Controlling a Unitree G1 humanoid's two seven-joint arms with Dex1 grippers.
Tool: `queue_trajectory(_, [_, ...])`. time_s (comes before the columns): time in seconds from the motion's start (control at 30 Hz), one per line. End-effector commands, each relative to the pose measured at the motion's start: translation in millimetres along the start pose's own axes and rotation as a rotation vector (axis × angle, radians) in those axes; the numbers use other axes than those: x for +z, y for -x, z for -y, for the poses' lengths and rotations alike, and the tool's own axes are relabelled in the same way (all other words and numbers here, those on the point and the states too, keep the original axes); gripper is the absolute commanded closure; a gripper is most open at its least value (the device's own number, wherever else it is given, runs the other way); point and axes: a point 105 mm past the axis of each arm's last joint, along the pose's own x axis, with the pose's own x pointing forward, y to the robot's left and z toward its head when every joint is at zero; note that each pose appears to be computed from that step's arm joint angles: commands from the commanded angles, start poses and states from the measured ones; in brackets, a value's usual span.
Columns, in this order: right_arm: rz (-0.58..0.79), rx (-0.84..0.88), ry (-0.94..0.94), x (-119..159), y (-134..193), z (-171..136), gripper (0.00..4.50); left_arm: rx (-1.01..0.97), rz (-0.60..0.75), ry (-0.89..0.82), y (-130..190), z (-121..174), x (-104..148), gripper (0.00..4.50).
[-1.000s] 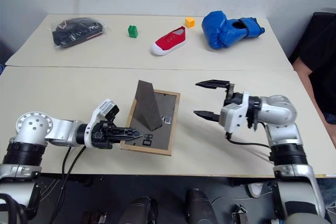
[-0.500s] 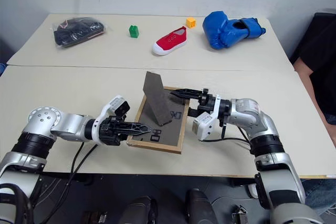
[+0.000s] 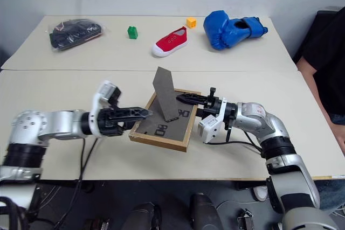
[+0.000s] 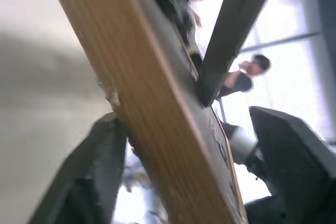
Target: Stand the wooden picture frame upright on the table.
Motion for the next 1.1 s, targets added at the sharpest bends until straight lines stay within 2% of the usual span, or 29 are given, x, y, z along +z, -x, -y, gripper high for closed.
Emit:
queue_trajectory(0.03, [0.012,-0.096,0.001,2,7,20,3.22,0.106,0.149,-0.223,39,13,28,0.54])
queue_trajectory(0.1, [-0.015,-0.134,-0.073,-3,13,22,3.22,0.135,0.232,-0.403,61,16,40,0.54])
queue_trajectory(0.13, [-0.016,-0.138,-0.127,-3,15,21,3.22,0.212,0.277,-0.552,74,8,48,0.54])
queue_trajectory(0.17, [-0.05,-0.193,-0.266,-9,17,26,3.23,0.28,0.308,-0.722,86,2,55,0.54])
queue_trajectory(0.2, [-0.049,-0.243,-0.395,-11,17,31,3.23,0.344,0.283,-0.865,95,-6,54,0.54])
queue_trajectory(0.27, [0.0,-0.262,-0.752,-11,17,31,3.23,0.417,0.204,-1.018,104,-23,44,0.38])
queue_trajectory(0.33, [0.031,-0.251,-0.946,-9,17,31,3.23,0.422,0.159,-1.059,105,-32,34,0.01])
queue_trajectory(0.4, [0.015,-0.244,-1.14,-14,16,28,3.23,0.401,0.126,-1.085,99,-37,24,0.0])
queue_trajectory(0.47, [-0.004,-0.228,-1.414,-18,15,21,3.23,0.364,0.096,-1.109,90,-39,14,0.0])
queue_trajectory(0.6, [-0.074,-0.276,-1.649,-33,14,16,3.23,0.308,0.093,-1.157,78,-37,3,0.0])
queue_trajectory(0.67, [-0.142,-0.189,-1.646,-38,13,-6,3.23,0.277,0.095,-1.194,71,-36,0,0.0])
queue_trajectory(0.8, [-0.228,-0.215,-1.621,-58,7,-36,3.23,0.239,0.075,-1.165,64,-38,-5,0.0])
queue_trajectory(0.9, [-0.247,-0.174,-1.688,-57,8,-61,3.23,0.238,0.083,-1.169,64,-37,-2,0.0])
queue_trajectory(1.0, [-0.266,-0.167,-1.704,-57,11,-72,3.23,0.243,0.093,-1.166,66,-36,0,0.0])
queue_trajectory(1.1, [-0.344,-0.164,-1.686,-61,19,-88,3.23,0.254,0.093,-1.171,68,-36,1,0.0])
